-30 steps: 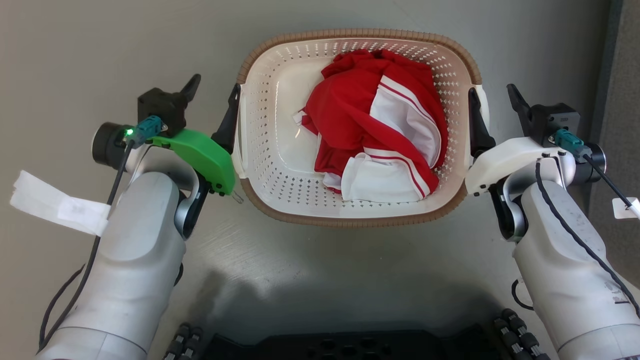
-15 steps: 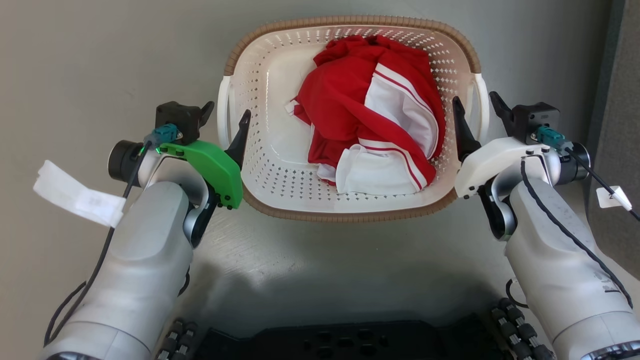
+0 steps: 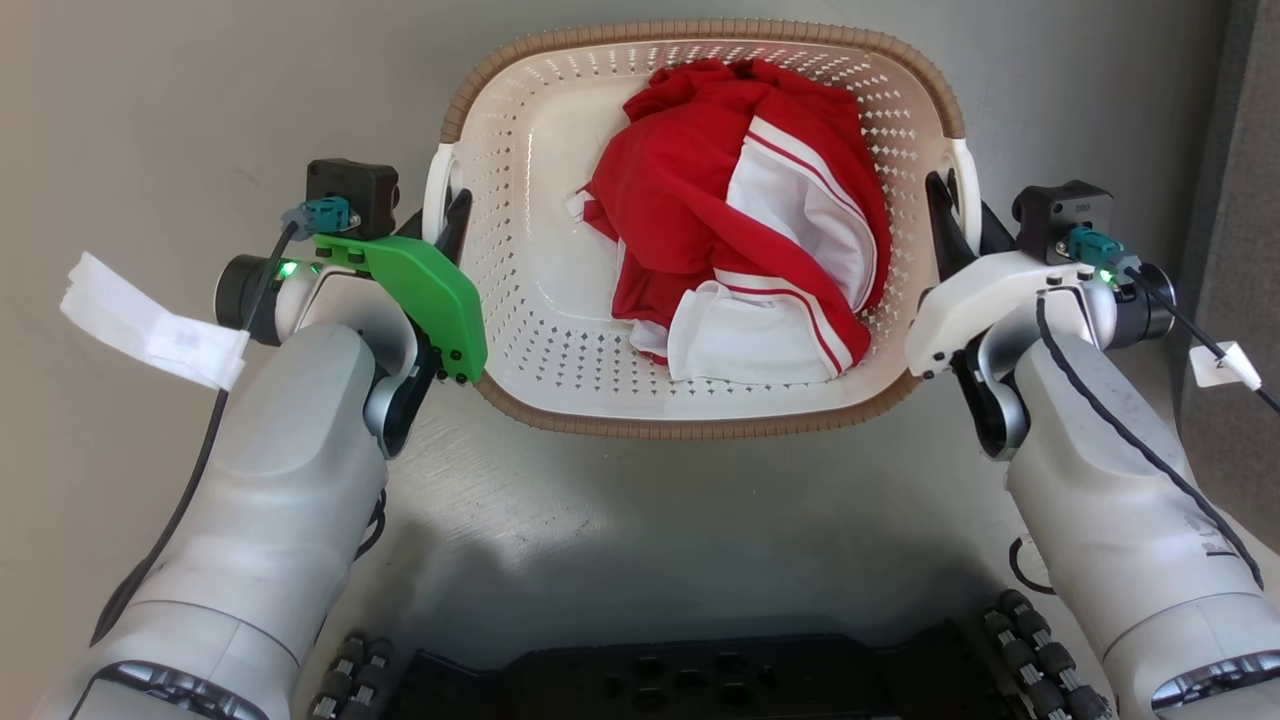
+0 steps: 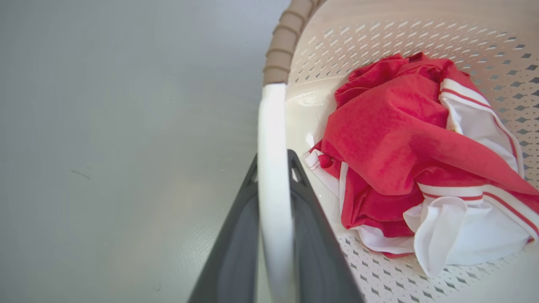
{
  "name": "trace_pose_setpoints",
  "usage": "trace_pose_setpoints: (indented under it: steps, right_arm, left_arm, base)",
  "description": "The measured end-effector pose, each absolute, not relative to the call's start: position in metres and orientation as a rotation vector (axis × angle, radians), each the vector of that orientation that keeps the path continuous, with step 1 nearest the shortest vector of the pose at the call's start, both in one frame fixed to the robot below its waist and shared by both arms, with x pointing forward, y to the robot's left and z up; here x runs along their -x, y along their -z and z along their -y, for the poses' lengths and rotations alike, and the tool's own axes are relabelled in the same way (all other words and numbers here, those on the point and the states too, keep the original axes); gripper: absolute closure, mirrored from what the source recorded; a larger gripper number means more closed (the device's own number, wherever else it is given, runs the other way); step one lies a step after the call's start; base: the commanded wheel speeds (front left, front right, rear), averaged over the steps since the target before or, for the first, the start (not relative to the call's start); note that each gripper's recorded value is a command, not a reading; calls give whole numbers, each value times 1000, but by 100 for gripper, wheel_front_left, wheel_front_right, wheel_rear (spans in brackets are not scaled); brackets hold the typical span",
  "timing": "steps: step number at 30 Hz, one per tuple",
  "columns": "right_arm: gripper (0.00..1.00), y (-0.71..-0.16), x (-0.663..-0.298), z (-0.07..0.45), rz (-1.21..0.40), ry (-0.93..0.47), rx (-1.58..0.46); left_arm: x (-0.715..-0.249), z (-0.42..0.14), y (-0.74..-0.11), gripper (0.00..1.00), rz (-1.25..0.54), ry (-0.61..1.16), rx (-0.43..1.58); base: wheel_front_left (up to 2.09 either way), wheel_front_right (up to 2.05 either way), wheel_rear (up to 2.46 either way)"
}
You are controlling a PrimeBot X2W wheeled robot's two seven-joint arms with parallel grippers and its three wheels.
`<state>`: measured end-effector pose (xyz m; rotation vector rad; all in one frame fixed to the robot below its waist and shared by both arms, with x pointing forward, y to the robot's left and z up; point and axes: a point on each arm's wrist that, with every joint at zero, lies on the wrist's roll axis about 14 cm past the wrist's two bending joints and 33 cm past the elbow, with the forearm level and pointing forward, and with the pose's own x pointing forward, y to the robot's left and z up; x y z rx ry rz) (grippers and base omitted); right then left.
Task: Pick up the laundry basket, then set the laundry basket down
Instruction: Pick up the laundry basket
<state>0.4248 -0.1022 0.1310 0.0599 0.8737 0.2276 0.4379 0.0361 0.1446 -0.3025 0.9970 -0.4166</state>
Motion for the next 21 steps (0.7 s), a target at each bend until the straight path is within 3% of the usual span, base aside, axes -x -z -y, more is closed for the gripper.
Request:
trace_pose_setpoints:
  steps: [21]
  right_arm:
    - [100,-146,-424,99,-889,-234,-83]
  left_arm:
    - [-435,-39,-164,100,-1017,395,325]
  base:
    - [0,0,0]
